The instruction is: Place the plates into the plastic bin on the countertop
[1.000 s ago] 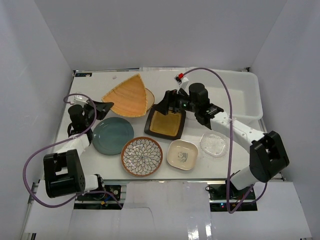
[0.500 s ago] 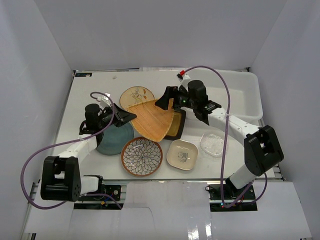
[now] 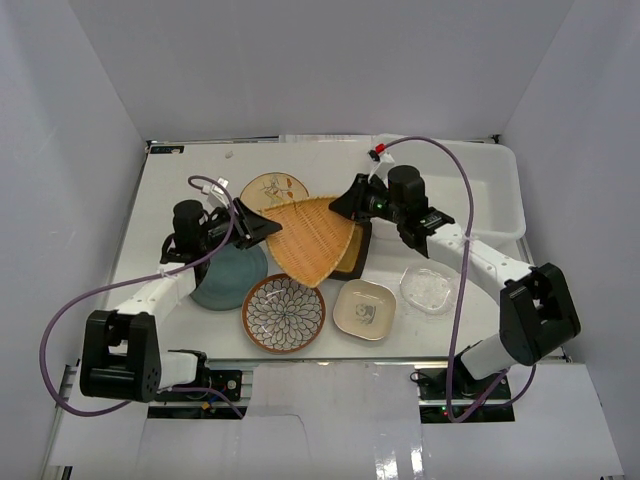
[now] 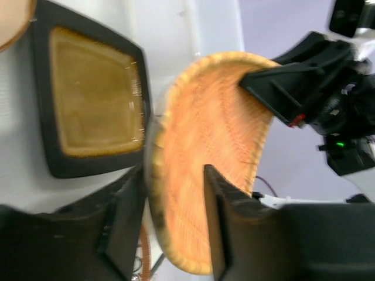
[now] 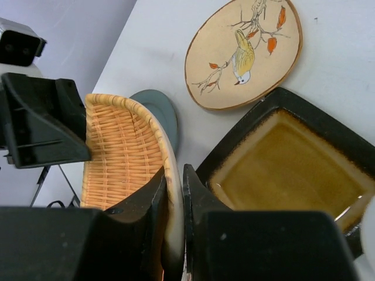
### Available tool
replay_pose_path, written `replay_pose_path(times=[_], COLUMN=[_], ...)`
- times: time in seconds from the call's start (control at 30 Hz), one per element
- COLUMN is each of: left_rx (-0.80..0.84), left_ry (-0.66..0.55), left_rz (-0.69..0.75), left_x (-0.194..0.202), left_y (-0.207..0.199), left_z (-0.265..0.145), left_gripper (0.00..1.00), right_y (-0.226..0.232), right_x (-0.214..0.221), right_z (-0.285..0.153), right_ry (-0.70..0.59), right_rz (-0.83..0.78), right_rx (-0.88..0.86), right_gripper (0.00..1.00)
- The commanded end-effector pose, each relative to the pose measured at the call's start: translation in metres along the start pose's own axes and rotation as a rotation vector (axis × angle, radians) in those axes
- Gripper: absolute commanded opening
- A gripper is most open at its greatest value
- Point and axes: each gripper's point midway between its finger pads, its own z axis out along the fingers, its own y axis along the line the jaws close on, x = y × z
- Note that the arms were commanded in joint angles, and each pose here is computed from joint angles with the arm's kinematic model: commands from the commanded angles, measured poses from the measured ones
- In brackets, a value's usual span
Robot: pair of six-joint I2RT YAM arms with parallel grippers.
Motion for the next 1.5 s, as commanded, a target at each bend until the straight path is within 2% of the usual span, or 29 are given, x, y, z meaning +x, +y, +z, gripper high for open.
replay_pose_path(times=[0.0, 0.07, 0.17, 0.27, 0.43, 0.6, 0.77, 0.97, 1.03, 1.07, 1.13, 1.17, 1.27, 1.3, 1.4, 1.47], left_rx=[0.127, 0.112, 0.100, 0.101, 0.033, -0.087, -0.200, -0.354, -0.405, -0.406, -0.405, -0.392, -0.391, -0.385, -0.352, -0.335], left_ry=[0.010, 0.010, 0.029, 0.041, 0.034, 0.063, 0.064, 0.136, 0.202, 0.216, 0.279, 0.289, 0.326, 0.329, 0.367, 0.391], left_rz=[0.101, 0.095, 0.079, 0.080, 0.088, 0.086, 0.147, 0.223, 0.219, 0.226, 0.212, 0.217, 0.211, 0.215, 0.189, 0.170], left_x=[-0.014, -0.016, -0.013, -0.011, -0.013, -0.005, -0.012, -0.022, -0.012, -0.014, -0.003, -0.004, 0.002, 0.001, 0.010, 0.017], left_y=[-0.046, -0.044, -0.038, -0.038, -0.025, 0.001, 0.019, 0.048, 0.073, 0.076, 0.092, 0.091, 0.104, 0.104, 0.111, 0.117], left_z=[-0.001, 0.000, 0.003, 0.006, 0.012, 0.024, 0.039, 0.059, 0.064, 0.067, 0.074, 0.077, 0.083, 0.085, 0.089, 0.092], left_gripper=[0.56, 0.69, 0.79, 0.88, 0.89, 0.88, 0.87, 0.87, 0.87, 0.86, 0.86, 0.86, 0.86, 0.85, 0.83, 0.82], right_y=[-0.011, -0.017, -0.041, -0.086, -0.152, -0.227, -0.275, -0.309, -0.312, -0.314, -0.312, -0.311, -0.301, -0.298, -0.278, -0.259], right_x=[-0.042, -0.060, -0.101, -0.144, -0.167, -0.150, -0.133, -0.122, -0.119, -0.115, -0.112, -0.114, -0.122, -0.124, -0.134, -0.137], right_z=[-0.015, -0.024, -0.052, -0.099, -0.151, -0.174, -0.161, -0.142, -0.138, -0.136, -0.134, -0.135, -0.137, -0.139, -0.143, -0.144], right_ry=[-0.113, -0.150, -0.250, -0.377, -0.490, -0.509, -0.421, -0.349, -0.335, -0.324, -0.320, -0.325, -0.339, -0.340, -0.359, -0.367], right_rz=[-0.007, 0.000, 0.005, 0.029, 0.085, 0.127, 0.109, 0.101, 0.103, 0.107, 0.105, 0.099, 0.078, 0.077, 0.053, 0.046], right_rx=[0.014, 0.015, 0.067, 0.164, 0.327, 0.548, 0.623, 0.645, 0.637, 0.630, 0.617, 0.612, 0.598, 0.596, 0.550, 0.490], right_gripper=[0.08, 0.08, 0.08, 0.08, 0.08, 0.08, 0.08, 0.16, 0.27, 0.42, 0.54, 0.64, 0.78, 0.86, 0.98, 0.97])
